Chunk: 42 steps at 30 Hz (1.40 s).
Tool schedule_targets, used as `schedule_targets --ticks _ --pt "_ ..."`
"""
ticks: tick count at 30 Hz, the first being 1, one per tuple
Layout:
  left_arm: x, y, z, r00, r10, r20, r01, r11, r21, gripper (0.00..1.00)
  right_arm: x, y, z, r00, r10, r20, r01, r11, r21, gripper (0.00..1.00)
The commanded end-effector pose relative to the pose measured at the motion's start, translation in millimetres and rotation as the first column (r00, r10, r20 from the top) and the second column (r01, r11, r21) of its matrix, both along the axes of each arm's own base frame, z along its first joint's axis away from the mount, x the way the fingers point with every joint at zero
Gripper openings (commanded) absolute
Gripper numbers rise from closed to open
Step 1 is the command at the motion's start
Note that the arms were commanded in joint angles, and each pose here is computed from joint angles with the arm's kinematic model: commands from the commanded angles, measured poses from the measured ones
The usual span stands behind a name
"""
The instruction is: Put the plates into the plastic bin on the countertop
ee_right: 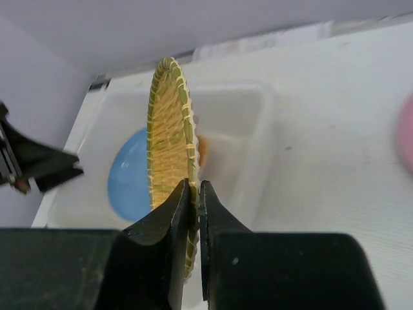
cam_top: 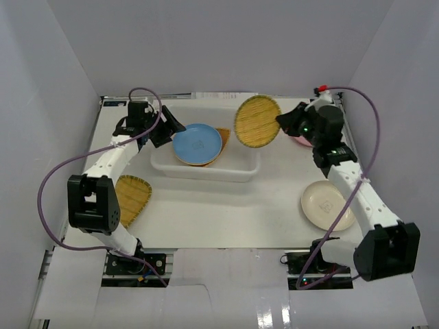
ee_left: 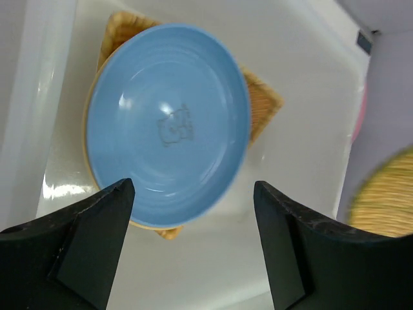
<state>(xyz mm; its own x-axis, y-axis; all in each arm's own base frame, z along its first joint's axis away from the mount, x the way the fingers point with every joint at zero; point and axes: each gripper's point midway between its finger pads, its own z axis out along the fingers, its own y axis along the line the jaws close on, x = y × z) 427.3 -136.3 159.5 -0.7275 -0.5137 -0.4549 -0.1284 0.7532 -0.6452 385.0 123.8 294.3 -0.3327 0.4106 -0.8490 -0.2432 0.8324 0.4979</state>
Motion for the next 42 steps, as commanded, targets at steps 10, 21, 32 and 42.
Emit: schedule_targets --ticks 10,21,32,42 --pt "-112 48 90 0.963 0.073 0.258 -0.108 0.986 0.125 0.79 25 134 -44 0.939 0.297 -0.175 -0.291 0.955 0.062 0.91" --pt "-226 -21 78 0.926 -0.287 0.244 0.33 0.931 -0.157 0.6 29 -170 -138 0.765 -0.546 -0.342 0.569 0.822 -0.04 0.78" --pt "-237 -93 104 0.835 -0.475 0.279 0.514 0.853 -0.087 0.73 80 -219 -240 0.603 -0.567 -0.56 0.567 0.799 -0.2 0.72" --pt "-255 -182 28 0.806 -0.581 0.119 0.577 0.814 0.069 0.76 105 -198 -184 0.756 -0.537 -0.374 0.551 0.831 -0.079 0.08"
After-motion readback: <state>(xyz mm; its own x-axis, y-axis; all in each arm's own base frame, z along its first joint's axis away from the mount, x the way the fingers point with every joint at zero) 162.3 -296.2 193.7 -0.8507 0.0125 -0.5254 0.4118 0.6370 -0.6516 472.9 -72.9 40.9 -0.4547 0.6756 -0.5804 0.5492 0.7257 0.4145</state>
